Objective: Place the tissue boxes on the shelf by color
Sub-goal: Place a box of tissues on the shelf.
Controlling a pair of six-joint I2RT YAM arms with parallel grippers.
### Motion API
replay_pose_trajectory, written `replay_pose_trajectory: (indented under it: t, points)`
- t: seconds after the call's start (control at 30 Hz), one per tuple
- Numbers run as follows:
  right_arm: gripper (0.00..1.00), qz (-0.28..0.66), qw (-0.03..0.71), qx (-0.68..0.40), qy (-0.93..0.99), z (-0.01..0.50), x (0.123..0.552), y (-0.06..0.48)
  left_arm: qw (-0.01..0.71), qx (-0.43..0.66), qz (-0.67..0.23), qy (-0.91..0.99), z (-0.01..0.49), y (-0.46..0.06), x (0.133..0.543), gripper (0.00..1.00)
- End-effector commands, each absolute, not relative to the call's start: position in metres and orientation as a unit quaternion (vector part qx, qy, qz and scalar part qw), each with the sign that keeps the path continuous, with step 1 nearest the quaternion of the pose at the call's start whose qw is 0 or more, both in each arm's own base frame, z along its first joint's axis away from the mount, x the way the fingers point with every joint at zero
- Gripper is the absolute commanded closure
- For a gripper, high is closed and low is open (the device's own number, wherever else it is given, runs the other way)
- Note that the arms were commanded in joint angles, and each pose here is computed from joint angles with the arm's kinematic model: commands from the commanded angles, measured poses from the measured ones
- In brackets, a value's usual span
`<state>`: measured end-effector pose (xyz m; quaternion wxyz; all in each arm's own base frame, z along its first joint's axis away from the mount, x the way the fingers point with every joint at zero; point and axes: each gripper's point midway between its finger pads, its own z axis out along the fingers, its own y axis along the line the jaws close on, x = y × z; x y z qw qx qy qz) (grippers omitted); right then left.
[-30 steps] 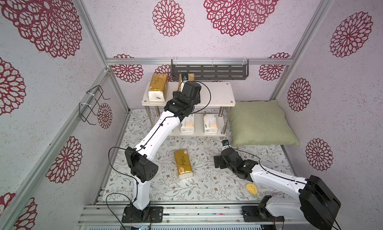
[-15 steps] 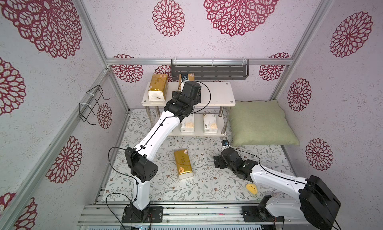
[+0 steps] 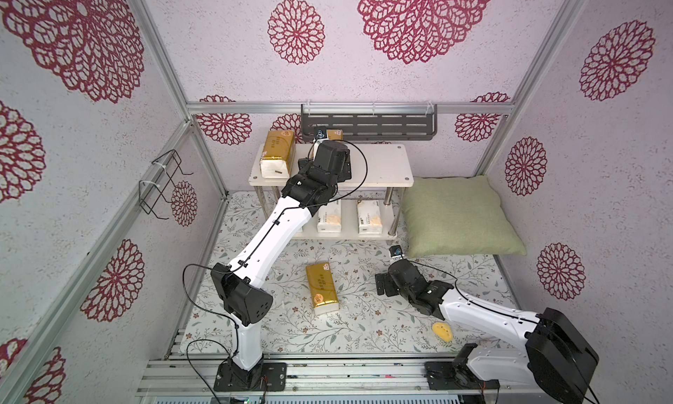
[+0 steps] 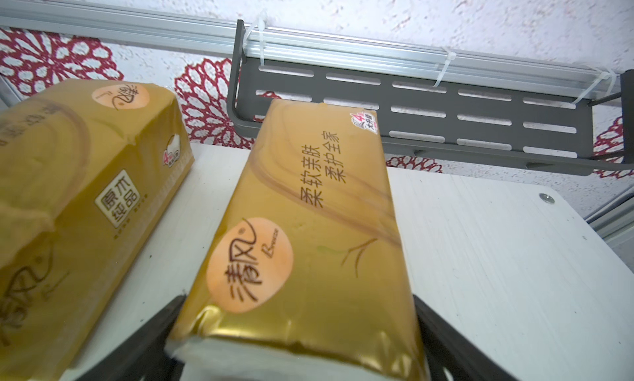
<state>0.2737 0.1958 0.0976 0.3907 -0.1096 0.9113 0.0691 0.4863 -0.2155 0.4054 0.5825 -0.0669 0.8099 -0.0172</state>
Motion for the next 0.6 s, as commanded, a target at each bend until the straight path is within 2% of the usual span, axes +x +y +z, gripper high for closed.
replay_pose_trajectory:
  t: [0.0, 0.57]
  points:
    - [0.01, 0.075, 0.392, -0.105, 0.911, 0.0977, 0.272, 0.1983, 0.601, -0.064, -0.035, 0.796, 0.4277, -0.2168, 0.4758, 0.03]
    - [0.01, 0.074, 0.393, -0.107, 0.91, 0.0984, 0.2721, 0.1998, 0.603, -0.062, -0.041, 0.794, 0.4318, -0.2195, 0.4712, 0.03]
